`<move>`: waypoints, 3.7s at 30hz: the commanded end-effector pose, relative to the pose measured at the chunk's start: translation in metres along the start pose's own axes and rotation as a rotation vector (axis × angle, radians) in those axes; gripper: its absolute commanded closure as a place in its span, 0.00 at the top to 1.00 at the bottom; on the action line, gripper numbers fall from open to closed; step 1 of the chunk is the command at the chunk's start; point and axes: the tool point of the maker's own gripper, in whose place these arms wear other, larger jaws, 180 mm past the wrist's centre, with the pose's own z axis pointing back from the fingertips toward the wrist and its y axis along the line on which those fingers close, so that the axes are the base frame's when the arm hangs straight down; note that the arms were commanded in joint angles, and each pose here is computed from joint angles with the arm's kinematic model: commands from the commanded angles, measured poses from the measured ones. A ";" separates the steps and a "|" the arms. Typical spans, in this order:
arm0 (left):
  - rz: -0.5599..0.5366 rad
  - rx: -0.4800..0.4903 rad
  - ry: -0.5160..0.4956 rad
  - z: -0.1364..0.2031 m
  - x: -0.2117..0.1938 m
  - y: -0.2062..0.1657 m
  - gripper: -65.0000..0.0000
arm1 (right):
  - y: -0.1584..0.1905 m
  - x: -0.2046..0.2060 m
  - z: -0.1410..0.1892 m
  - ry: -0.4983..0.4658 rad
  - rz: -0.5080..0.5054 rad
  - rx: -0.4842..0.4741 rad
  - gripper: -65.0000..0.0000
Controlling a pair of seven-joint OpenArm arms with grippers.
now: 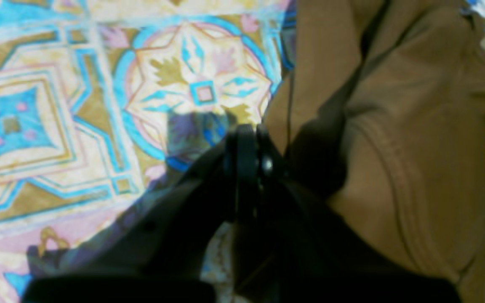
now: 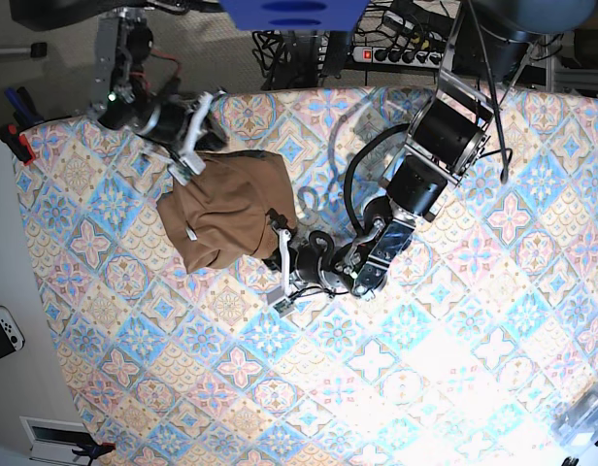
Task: Layout the t-shirt on the table in an organized manner, then fold the t-shirt properly
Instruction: 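Tuck and flatten the folded shirt bundle with both grippers, then open both grippers and lift them away from the folded shirt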
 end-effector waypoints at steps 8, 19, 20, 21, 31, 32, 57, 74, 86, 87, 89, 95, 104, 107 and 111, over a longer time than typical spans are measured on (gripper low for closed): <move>-0.006 -0.050 -0.026 -0.002 0.001 -0.014 0.00 | -0.002 -0.005 -0.002 0.007 -0.014 0.009 0.00; 0.043 -0.162 0.026 -0.017 -0.054 -0.050 0.00 | -0.044 0.001 -0.016 0.024 -0.056 -0.017 0.00; 0.049 -0.175 0.032 -0.018 -0.059 -0.055 0.00 | -0.047 0.000 -0.016 0.030 -0.054 -0.021 0.00; 0.056 -0.187 0.050 -0.019 -0.068 -0.060 0.00 | -0.048 0.000 -0.016 0.031 -0.055 -0.022 0.00; 0.027 -0.249 0.091 -0.020 -0.085 -0.096 0.00 | -0.109 0.012 0.002 0.081 -0.059 -0.126 0.00; 0.020 -0.266 0.075 -0.020 -0.084 -0.107 0.00 | -0.114 0.013 0.004 0.083 -0.066 -0.134 0.00; -0.113 -0.204 0.031 0.004 -0.046 -0.085 0.00 | -0.124 0.008 0.012 0.113 -0.063 -0.158 0.00; -0.210 0.018 -0.192 0.097 0.000 -0.056 0.00 | -0.176 0.073 0.147 -0.148 -0.002 -0.571 0.00; -0.030 0.209 -0.244 0.172 -0.064 -0.064 0.00 | -0.186 -0.005 0.192 -0.100 -0.210 -0.708 0.00; -0.006 0.224 -0.241 0.176 -0.072 -0.063 0.00 | -0.182 -0.017 0.190 -0.089 -0.242 -0.707 0.00; 0.036 0.237 -0.224 0.181 -0.089 -0.066 0.00 | -0.171 -0.035 0.182 -0.085 -0.307 -0.692 0.00; 0.132 0.229 -0.144 0.183 -0.137 -0.083 0.00 | -0.153 -0.072 0.186 -0.032 -0.383 -0.704 0.00; 0.207 0.210 -0.011 0.181 -0.208 -0.126 0.00 | -0.122 -0.119 0.201 0.038 -0.376 -0.696 0.00; 0.220 0.210 -0.010 0.182 -0.223 -0.142 0.00 | -0.114 -0.131 0.204 0.063 -0.382 -0.689 0.00; 0.242 0.204 0.033 0.182 -0.241 -0.152 0.00 | -0.099 -0.147 0.200 0.087 -0.424 -0.669 0.00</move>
